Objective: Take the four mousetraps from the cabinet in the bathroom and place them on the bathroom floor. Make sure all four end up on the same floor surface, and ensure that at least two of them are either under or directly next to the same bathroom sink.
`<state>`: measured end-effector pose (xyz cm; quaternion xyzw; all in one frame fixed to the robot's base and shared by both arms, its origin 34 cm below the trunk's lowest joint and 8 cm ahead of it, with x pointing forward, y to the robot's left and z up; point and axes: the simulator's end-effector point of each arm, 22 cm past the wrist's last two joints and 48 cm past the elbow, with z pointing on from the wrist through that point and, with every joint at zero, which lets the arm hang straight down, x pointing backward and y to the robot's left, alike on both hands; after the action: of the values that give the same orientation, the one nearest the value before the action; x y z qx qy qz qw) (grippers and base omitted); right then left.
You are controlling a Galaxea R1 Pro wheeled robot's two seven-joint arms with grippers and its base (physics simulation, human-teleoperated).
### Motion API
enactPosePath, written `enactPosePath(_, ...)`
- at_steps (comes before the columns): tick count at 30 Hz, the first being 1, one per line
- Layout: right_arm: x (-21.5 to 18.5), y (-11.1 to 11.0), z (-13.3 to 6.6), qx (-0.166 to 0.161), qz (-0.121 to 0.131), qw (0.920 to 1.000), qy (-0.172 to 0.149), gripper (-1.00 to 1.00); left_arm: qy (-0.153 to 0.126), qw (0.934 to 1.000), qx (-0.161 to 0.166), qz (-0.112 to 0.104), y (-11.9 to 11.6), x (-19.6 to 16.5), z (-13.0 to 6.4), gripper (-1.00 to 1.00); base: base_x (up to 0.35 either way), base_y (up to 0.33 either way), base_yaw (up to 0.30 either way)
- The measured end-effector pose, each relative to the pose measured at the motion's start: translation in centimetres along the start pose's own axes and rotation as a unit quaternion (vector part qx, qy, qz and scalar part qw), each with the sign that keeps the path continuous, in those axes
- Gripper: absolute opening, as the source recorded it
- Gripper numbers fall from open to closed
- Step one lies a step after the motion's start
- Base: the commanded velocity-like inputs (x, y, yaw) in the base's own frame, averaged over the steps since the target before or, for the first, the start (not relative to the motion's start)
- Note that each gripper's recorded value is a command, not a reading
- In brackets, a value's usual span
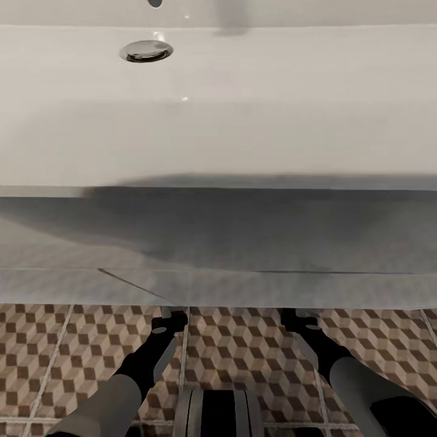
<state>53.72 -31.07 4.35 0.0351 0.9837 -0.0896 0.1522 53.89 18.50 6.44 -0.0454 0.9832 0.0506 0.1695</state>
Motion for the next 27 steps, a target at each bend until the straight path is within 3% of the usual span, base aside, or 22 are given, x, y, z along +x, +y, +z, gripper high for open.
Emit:
enactPosePath(13,0.0,0.0,0.0,-0.001,0.001,1.0000,0.000,-1.00,-0.014,0.9999,0.001,-0.003,0.0,-1.4,-0.1,-1.00,0.000,0.000,0.000)
enactPosePath(27,1.6,0.1,0.9,-0.001,-0.002,0.9999,0.014,-1.00,-0.003,1.0000,0.002,-0.003,-0.2,-0.2,0.7,-1.00,0.000,0.000,0.000)
